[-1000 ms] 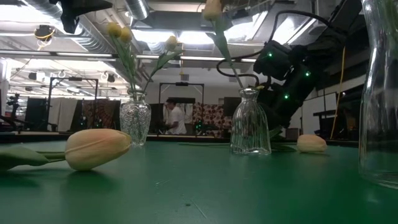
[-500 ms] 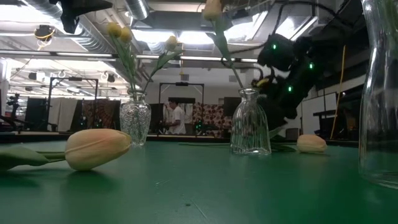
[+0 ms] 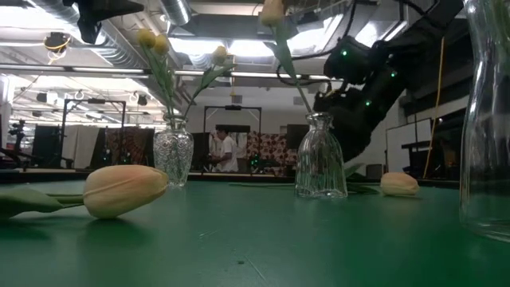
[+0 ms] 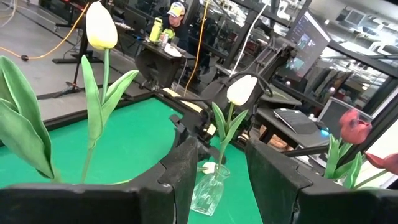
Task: Sort flowers into vase by color
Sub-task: Put the top white tulip into the center transparent vase
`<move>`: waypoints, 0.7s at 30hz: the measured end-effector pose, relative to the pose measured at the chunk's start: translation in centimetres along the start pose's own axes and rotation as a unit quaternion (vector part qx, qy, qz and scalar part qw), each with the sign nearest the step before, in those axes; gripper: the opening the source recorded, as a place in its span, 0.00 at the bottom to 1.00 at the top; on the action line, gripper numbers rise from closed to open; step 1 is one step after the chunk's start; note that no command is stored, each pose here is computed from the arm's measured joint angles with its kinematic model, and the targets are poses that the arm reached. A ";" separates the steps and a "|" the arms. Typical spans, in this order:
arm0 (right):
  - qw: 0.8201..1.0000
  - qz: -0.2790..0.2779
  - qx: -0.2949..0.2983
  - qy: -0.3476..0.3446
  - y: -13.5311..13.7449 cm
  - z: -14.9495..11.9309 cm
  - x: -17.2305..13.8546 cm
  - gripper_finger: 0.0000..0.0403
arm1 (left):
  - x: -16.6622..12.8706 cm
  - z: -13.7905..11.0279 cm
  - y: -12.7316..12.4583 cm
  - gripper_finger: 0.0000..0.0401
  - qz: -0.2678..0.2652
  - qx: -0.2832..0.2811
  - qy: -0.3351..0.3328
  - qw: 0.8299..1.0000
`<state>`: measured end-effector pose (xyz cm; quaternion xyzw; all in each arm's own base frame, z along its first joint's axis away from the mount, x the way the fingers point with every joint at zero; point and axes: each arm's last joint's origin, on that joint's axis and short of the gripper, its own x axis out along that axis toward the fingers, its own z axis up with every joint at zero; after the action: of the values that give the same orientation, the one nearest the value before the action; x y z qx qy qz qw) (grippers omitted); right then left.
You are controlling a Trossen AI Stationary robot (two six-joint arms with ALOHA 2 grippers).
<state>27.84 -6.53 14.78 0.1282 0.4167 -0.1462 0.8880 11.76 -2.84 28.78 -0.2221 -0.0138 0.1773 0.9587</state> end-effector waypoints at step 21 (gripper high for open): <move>0.998 -0.064 0.008 0.024 -0.5 -1.1 2.9 0.21 | 0.0 0.0 0.0 0.34 0.000 0.001 0.000 1.000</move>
<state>28.64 -7.00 11.76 0.1118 0.4439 -0.2033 0.8655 11.76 -2.84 28.77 -0.2214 -0.0134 0.1775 0.9588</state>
